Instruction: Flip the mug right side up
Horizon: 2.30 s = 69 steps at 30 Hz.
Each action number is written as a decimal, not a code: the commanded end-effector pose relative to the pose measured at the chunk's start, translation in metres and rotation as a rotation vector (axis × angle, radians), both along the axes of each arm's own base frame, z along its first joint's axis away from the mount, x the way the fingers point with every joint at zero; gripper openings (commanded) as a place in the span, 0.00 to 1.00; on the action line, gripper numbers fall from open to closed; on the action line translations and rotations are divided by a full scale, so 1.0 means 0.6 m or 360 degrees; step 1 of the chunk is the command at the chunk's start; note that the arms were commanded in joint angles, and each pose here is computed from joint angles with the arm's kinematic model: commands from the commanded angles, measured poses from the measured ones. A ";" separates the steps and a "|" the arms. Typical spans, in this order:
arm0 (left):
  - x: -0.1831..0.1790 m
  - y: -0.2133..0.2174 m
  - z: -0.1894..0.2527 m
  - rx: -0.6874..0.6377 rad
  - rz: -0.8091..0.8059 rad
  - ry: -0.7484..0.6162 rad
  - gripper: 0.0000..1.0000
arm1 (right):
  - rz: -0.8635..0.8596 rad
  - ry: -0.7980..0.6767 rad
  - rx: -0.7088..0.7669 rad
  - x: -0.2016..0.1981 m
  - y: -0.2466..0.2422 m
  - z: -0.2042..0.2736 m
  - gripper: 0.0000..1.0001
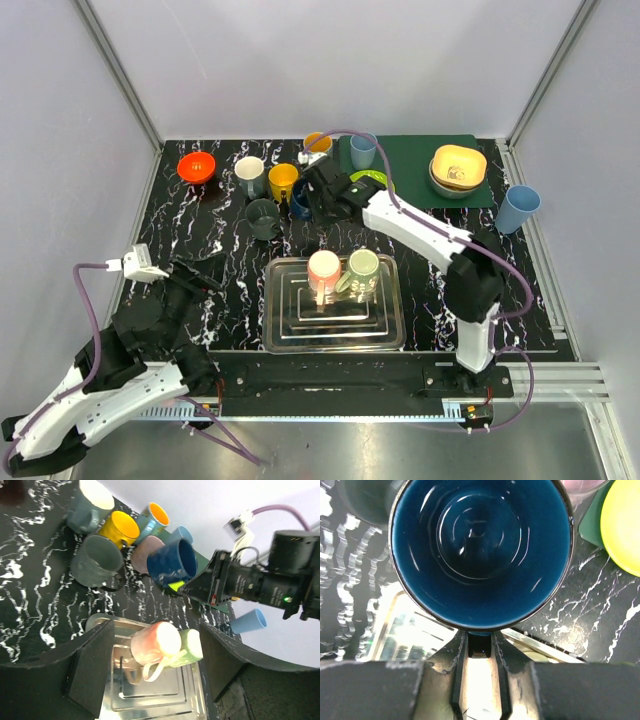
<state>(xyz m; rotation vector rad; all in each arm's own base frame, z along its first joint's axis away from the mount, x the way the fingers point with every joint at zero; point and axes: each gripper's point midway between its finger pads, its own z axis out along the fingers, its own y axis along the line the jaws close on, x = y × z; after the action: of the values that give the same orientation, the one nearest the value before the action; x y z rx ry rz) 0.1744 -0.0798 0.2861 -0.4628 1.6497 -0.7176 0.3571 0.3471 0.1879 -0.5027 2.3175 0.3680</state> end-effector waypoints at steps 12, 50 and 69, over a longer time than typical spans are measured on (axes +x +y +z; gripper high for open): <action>-0.001 0.052 -0.010 0.0059 0.0193 0.0016 0.72 | -0.0012 0.0014 -0.0162 0.056 0.048 -0.074 0.00; 0.063 -0.299 -0.205 0.1042 -0.0938 0.0453 0.71 | -0.0322 -0.0388 0.0177 -0.126 -0.199 0.193 0.71; 0.100 -0.351 -0.331 0.1255 -0.1050 0.0854 0.53 | -0.0304 -0.0330 0.0188 -0.163 -0.225 0.147 0.72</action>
<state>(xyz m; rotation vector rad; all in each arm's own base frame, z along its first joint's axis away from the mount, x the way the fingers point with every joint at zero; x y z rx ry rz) 0.2294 -0.2795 0.0824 0.5272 2.4546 -0.2890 0.2577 0.2095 0.2633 -0.2706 2.1539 0.3103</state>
